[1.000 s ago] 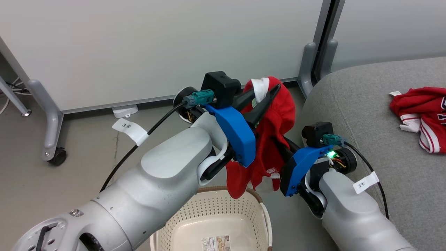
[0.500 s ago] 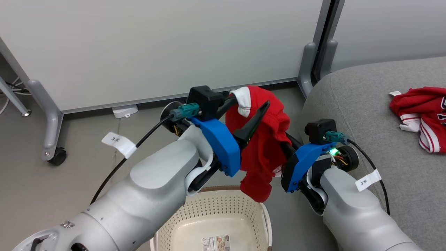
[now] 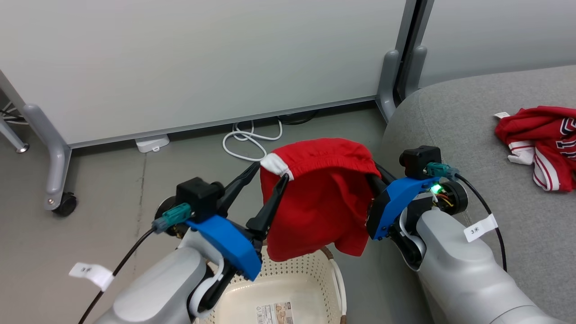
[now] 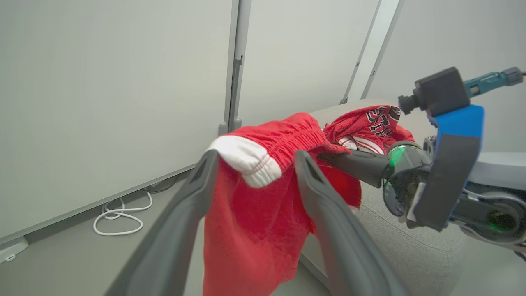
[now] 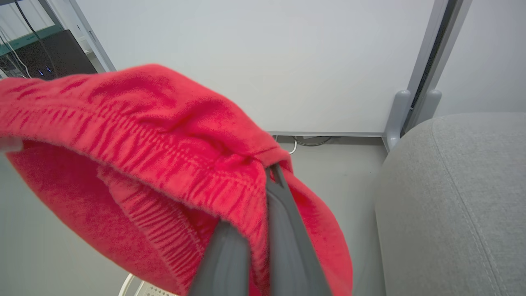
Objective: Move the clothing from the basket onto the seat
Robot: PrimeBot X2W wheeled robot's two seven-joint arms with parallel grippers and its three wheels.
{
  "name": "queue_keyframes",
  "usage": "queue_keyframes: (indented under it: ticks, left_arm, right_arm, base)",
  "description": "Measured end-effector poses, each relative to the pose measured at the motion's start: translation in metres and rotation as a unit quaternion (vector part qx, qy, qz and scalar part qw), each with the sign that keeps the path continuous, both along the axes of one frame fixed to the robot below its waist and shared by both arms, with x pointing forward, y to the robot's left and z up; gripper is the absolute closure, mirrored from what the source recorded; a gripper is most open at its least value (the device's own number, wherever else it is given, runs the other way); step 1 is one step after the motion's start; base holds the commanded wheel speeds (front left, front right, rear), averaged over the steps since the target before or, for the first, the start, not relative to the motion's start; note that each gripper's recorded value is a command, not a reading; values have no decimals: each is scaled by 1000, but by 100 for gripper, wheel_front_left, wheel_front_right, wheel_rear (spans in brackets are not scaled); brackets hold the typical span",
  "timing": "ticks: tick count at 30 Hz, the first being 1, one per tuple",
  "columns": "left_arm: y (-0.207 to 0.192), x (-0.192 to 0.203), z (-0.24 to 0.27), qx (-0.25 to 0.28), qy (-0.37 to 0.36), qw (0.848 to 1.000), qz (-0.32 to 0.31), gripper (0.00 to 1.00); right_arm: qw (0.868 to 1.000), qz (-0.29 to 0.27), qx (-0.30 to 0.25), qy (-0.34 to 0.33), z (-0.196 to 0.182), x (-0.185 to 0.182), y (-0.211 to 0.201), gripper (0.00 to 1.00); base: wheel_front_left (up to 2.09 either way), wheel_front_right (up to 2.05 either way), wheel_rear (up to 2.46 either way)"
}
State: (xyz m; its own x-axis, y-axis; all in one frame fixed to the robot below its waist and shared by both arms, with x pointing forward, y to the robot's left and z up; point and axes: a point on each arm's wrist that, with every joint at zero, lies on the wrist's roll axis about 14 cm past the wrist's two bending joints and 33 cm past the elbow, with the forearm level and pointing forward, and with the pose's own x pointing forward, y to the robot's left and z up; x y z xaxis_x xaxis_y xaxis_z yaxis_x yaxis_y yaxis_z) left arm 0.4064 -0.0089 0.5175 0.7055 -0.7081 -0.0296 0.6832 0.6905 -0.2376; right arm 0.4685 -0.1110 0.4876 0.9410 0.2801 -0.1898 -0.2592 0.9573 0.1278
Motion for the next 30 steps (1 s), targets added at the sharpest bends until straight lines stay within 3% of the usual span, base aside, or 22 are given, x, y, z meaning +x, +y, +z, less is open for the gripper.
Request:
queue_keyframes:
  ticks: [18,30]
  left_arm:
    - [53,-15,-3,-38,-38,991,121,0]
    - [15,-6,-26,-24,-34,997,59,0]
  right_arm:
    - [998,-46,-5,-29,17,-9,-44,100]
    - [992,-118,-12,-36,20,-29,-105,100]
  base:
    - [0,0,0]
    - [0,0,0]
